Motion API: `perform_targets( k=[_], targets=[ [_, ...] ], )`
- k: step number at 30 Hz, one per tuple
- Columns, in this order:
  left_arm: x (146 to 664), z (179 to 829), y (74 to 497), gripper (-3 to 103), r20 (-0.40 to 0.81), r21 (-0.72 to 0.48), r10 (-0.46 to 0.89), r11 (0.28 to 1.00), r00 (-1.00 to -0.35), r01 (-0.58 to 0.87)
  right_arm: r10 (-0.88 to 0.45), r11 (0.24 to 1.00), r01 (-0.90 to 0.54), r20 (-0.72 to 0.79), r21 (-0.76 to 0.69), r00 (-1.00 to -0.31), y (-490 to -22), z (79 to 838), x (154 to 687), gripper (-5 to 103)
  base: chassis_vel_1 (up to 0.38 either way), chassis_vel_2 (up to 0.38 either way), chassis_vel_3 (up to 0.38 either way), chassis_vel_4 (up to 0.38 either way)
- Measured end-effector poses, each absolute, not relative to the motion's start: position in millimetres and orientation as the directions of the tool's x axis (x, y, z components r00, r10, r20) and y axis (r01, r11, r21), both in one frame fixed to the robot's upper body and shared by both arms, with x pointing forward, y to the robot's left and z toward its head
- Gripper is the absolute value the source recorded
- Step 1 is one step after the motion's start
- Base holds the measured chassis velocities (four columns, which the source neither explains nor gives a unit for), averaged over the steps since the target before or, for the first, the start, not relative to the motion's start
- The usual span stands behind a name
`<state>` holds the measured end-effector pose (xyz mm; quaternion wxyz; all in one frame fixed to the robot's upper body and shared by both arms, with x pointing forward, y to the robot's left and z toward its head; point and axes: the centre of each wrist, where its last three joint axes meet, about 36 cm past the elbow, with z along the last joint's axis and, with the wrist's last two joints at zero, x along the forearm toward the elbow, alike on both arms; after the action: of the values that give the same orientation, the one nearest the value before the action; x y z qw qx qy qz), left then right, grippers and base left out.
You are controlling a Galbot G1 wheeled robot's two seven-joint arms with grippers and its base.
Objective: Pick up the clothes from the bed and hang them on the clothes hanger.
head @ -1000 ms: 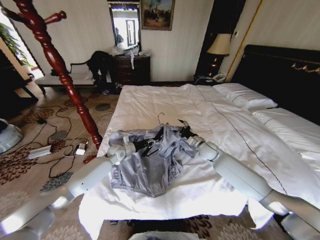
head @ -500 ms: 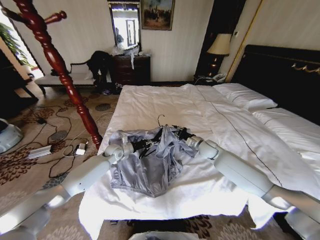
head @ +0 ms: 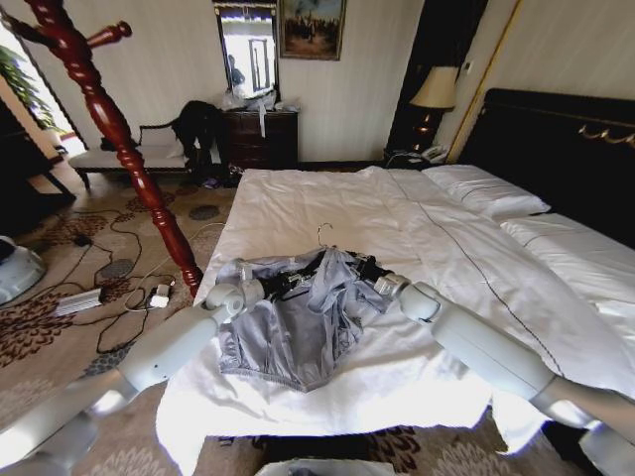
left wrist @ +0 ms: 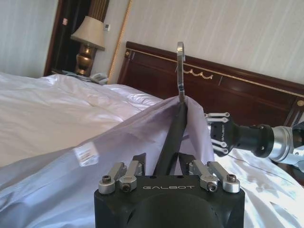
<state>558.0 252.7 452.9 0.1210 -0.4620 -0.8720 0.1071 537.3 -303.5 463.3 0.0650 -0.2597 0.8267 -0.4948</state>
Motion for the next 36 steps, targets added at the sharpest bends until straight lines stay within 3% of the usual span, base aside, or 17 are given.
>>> perform_targets(
  k=[2,5,12,14,16,27,36],
  targets=[
    [550,454,262,50,0.119,-0.294,0.821,0.566,-0.558,0.77,-0.486,0.384,-0.354,0.14,-0.853,-0.863,-305,465,537,21,0.0,0.0,0.0,0.0],
    [542,453,270,55,0.124,-0.293,0.809,0.584,-0.575,0.757,-0.48,0.389,-0.349,0.135,-0.853,-0.867,-307,464,537,21,0.0,0.0,0.0,0.0],
    [514,475,299,88,0.05,-0.282,0.721,0.674,-0.691,0.683,-0.47,0.391,-0.348,0.14,-0.852,-0.871,-311,458,527,21,0.0,0.0,0.0,0.0],
    [507,477,302,88,0.041,-0.283,0.709,0.684,-0.704,0.673,-0.467,0.394,-0.345,0.138,-0.852,-0.874,-312,458,526,21,0.0,0.0,0.0,0.0],
    [491,483,307,98,0.028,-0.28,0.684,0.705,-0.729,0.651,-0.461,0.399,-0.336,0.131,-0.853,-0.878,-314,460,525,21,0.0,0.0,0.0,0.0],
    [451,479,352,100,0.051,-0.257,0.51,0.837,-0.858,0.483,-0.441,0.431,-0.317,0.109,-0.845,-0.891,-317,464,521,21,0.0,0.0,0.0,0.0],
    [447,470,386,100,0.106,-0.174,0.429,0.896,-0.897,0.408,-0.432,0.437,-0.308,0.103,-0.845,-0.896,-324,464,513,21,0.0,0.0,0.0,0.0]
  ],
)
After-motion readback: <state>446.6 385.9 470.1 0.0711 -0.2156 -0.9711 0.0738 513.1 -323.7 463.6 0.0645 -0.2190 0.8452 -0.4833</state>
